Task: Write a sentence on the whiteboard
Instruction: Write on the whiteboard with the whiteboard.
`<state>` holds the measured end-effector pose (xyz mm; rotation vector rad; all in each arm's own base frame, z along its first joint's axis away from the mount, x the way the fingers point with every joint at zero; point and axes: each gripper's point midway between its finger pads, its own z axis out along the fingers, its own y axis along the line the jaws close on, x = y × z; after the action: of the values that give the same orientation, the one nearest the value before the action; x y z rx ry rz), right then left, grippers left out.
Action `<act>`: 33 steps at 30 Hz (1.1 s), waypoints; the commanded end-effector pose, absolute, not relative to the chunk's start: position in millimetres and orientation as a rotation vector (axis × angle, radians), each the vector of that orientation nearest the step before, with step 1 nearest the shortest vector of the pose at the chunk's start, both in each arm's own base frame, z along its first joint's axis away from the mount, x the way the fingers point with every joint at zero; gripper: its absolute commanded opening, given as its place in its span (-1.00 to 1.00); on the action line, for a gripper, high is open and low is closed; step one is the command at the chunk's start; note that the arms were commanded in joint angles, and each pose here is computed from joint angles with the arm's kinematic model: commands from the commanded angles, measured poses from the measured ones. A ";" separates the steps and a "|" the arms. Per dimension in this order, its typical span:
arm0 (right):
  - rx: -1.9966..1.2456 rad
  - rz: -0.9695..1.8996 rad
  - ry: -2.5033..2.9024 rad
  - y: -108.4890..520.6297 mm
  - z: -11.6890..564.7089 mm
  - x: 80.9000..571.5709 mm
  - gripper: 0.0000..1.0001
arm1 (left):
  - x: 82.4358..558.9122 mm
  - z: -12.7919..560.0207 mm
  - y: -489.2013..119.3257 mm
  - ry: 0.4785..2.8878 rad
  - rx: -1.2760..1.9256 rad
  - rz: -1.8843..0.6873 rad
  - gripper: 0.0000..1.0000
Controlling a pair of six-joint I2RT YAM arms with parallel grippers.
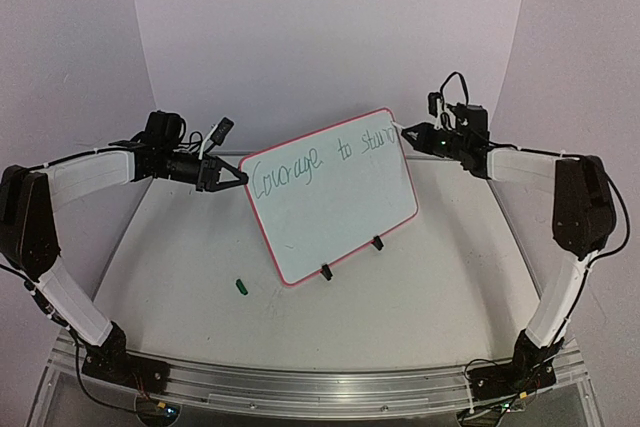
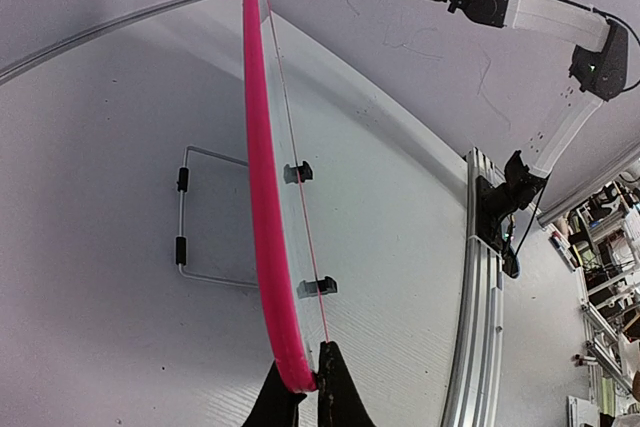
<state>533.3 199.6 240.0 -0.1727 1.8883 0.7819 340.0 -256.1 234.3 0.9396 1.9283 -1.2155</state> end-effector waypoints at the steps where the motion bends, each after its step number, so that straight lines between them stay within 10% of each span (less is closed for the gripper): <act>1: -0.184 0.804 1.838 205.2 256.5 546.4 -1.00 | 340.4 221.9 -263.2 1.923 1.017 -1.138 -1.00; 33: -0.060 0.661 1.927 175.9 216.8 530.0 -1.00 | 339.3 222.5 -264.4 1.921 1.020 -1.140 -1.00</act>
<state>528.2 189.8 189.5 -0.1123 1.9835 0.7362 338.7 -255.9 233.0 0.9301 1.9443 -1.2268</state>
